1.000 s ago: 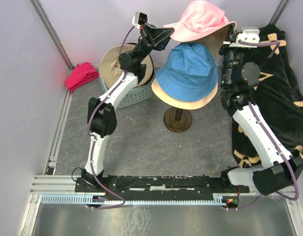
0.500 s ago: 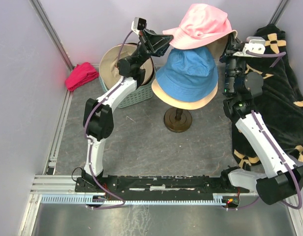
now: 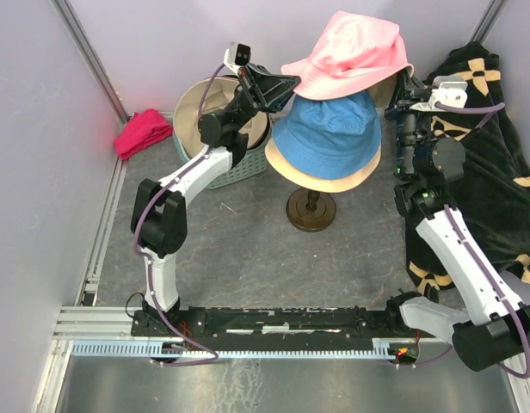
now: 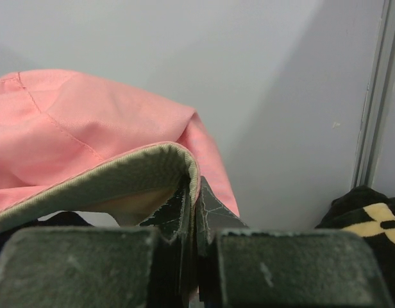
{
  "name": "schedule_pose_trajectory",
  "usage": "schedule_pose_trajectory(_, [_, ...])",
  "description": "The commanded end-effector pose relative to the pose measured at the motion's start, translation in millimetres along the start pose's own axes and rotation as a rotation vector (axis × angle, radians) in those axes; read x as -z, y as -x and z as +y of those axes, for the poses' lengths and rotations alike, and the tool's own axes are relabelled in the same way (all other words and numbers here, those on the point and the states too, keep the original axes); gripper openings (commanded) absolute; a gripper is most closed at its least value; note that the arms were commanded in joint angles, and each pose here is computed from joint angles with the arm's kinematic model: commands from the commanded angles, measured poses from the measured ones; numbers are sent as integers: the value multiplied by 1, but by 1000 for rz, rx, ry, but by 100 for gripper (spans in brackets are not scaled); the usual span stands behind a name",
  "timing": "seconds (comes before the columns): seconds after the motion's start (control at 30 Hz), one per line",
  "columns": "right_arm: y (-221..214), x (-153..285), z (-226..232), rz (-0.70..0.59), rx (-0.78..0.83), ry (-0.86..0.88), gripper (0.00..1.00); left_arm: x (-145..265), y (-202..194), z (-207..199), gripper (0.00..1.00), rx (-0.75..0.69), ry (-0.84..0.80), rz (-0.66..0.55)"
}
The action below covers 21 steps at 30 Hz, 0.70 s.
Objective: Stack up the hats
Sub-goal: Stack the hat on the hat.
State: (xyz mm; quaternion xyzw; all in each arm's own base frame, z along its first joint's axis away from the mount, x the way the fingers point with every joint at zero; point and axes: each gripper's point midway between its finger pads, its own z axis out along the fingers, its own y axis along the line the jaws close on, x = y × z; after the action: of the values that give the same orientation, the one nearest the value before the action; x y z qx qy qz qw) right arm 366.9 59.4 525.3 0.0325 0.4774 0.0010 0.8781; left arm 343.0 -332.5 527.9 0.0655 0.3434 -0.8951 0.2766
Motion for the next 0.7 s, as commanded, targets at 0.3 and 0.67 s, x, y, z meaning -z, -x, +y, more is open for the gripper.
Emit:
schedule_pose_trajectory(0.3, [26,21,-29,-45,-20,-88,5,7,-32,-79,3,-167,-113,66])
schedule_pose_trajectory(0.67, [20,30,-26,-35,-47,-64,6,15,-43,-86,3,-159,-105,84])
